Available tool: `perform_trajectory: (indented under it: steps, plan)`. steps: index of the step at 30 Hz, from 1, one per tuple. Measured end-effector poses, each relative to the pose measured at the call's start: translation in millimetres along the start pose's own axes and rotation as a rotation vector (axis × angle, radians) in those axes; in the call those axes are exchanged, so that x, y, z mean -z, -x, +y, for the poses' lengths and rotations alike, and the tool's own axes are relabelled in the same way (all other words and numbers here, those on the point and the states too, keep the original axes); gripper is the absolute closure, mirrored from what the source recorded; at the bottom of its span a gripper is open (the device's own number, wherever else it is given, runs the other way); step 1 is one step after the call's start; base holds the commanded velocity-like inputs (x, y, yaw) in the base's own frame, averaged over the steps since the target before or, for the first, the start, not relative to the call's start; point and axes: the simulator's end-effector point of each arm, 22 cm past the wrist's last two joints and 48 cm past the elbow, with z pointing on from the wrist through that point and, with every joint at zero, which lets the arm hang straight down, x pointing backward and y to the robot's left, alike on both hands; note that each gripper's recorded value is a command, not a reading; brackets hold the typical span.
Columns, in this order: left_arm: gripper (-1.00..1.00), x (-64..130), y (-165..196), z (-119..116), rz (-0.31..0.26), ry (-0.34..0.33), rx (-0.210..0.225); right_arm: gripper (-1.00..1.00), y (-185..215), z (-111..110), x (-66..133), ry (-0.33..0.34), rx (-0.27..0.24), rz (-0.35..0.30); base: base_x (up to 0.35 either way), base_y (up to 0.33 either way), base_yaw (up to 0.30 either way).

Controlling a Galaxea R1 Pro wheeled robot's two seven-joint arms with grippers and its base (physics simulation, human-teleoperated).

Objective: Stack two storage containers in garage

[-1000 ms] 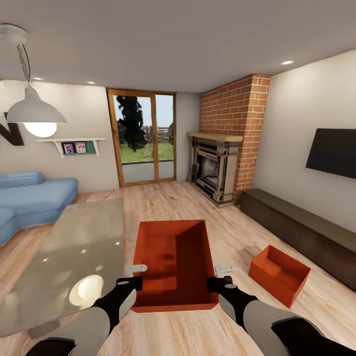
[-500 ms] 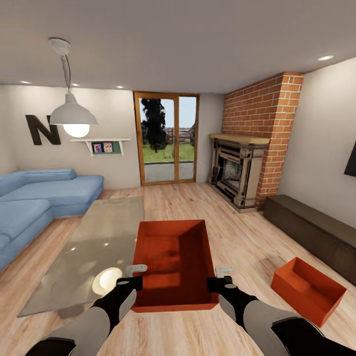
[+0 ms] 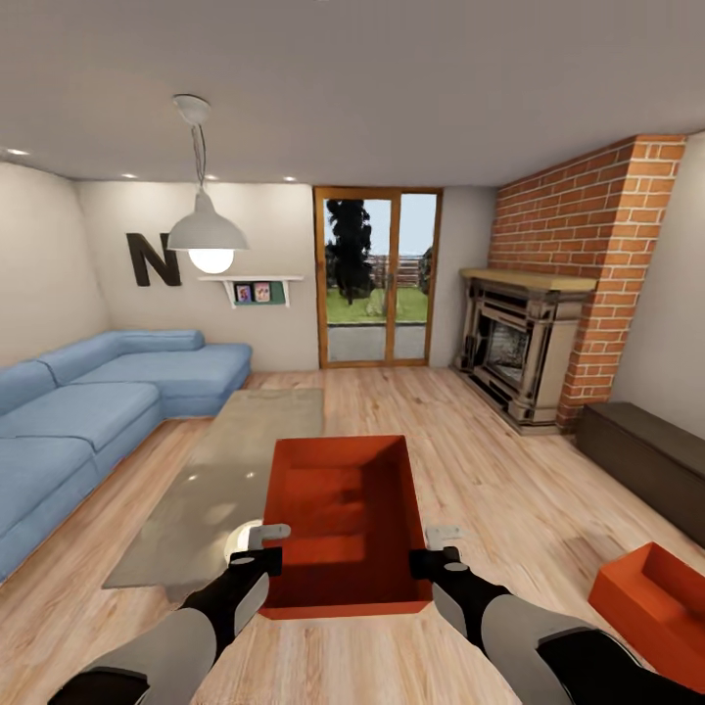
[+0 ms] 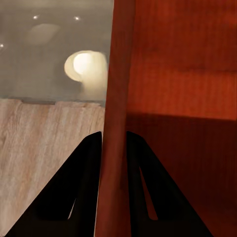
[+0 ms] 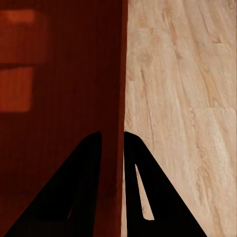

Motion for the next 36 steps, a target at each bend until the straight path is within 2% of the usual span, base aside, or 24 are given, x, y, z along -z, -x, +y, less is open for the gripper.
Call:
perform_trajectory:
  steps: [36]
  plan:
    - [1.00, 5.6, 11, 1, -0.023, -0.002, 0.004, 1.00, 12, 1, 5.6, -0.001, 0.000, -0.023, 0.000, 0.000, 0.298]
